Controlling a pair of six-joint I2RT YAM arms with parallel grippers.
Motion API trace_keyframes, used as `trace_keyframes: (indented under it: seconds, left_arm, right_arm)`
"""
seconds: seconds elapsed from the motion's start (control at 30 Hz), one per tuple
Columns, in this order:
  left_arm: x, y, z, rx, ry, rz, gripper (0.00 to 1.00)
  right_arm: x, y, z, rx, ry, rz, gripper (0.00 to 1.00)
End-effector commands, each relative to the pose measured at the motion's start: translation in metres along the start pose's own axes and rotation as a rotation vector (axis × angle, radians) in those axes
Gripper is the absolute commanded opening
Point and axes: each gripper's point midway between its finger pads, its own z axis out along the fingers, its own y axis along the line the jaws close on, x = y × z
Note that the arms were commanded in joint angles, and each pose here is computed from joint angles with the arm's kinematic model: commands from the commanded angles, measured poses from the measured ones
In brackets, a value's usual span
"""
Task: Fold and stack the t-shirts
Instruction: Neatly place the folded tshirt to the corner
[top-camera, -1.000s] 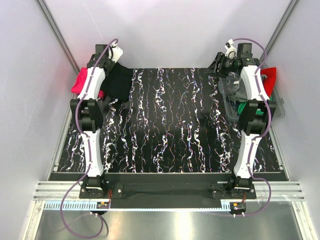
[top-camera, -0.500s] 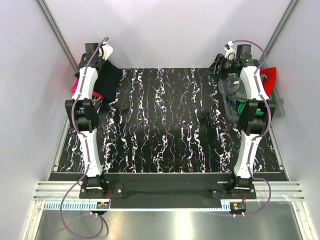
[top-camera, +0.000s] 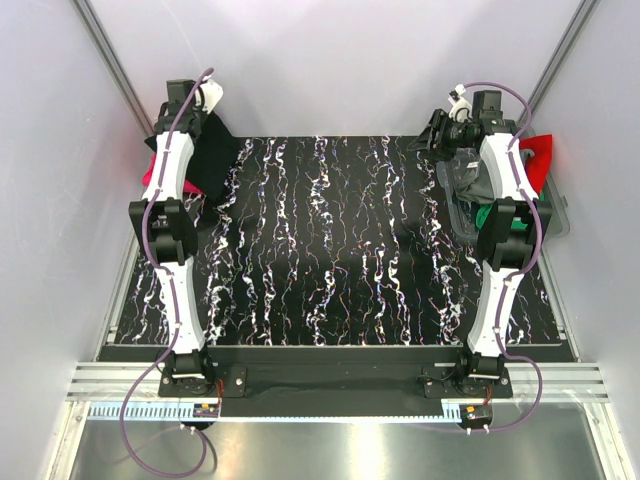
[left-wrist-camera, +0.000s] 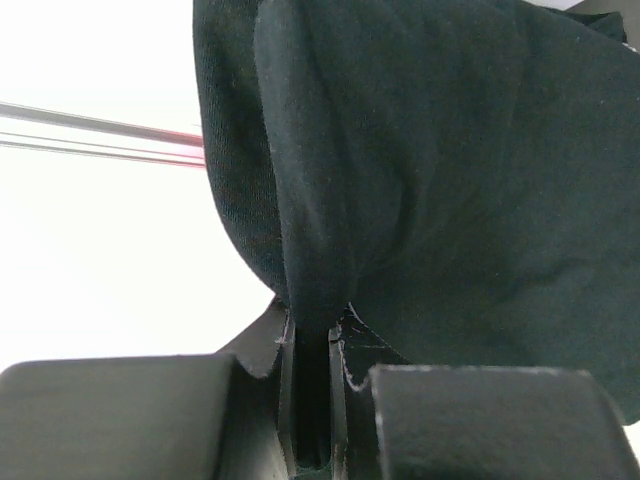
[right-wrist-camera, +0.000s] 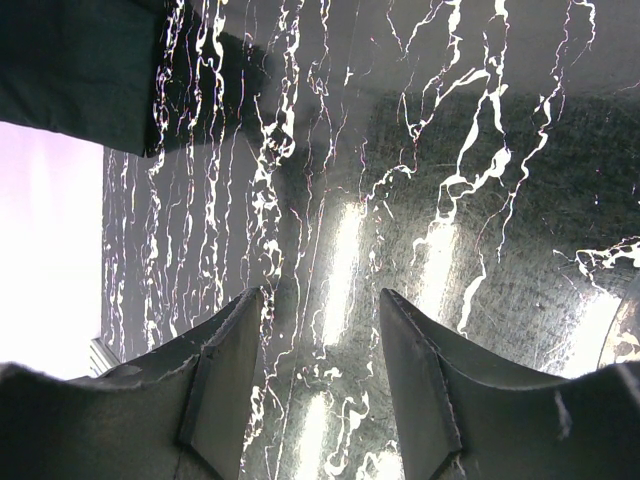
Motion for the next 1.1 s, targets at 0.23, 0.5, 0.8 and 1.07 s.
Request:
trace_keyframes:
  seconds: [0.23, 0.5, 0.8, 1.07]
  left_arm:
    - [-0.021, 0.065, -0.015, -0.235, -0.060, -0.039, 0.00]
    - [0.005, 0.060, 0.009, -0.269, 0.009, 0.000, 0.00]
    - [0.042, 0.049, 0.030, -0.267, 0.100, 0.004, 0.00]
    - [0.065, 0.045, 0.046, -0.275, 0.146, 0.011, 0.00]
  right_arm:
    - [-0.016, 0.028, -0.023, -0.025, -0.066, -0.067, 0.58]
    - [-0.014, 0.023, -0.022, -0.013, -0.062, -0.060, 0.58]
    - [-0.009, 0.018, -0.019, 0.000, -0.050, -0.054, 0.58]
    - [-0.001, 0.016, -0.016, 0.012, -0.036, -0.059, 0.59]
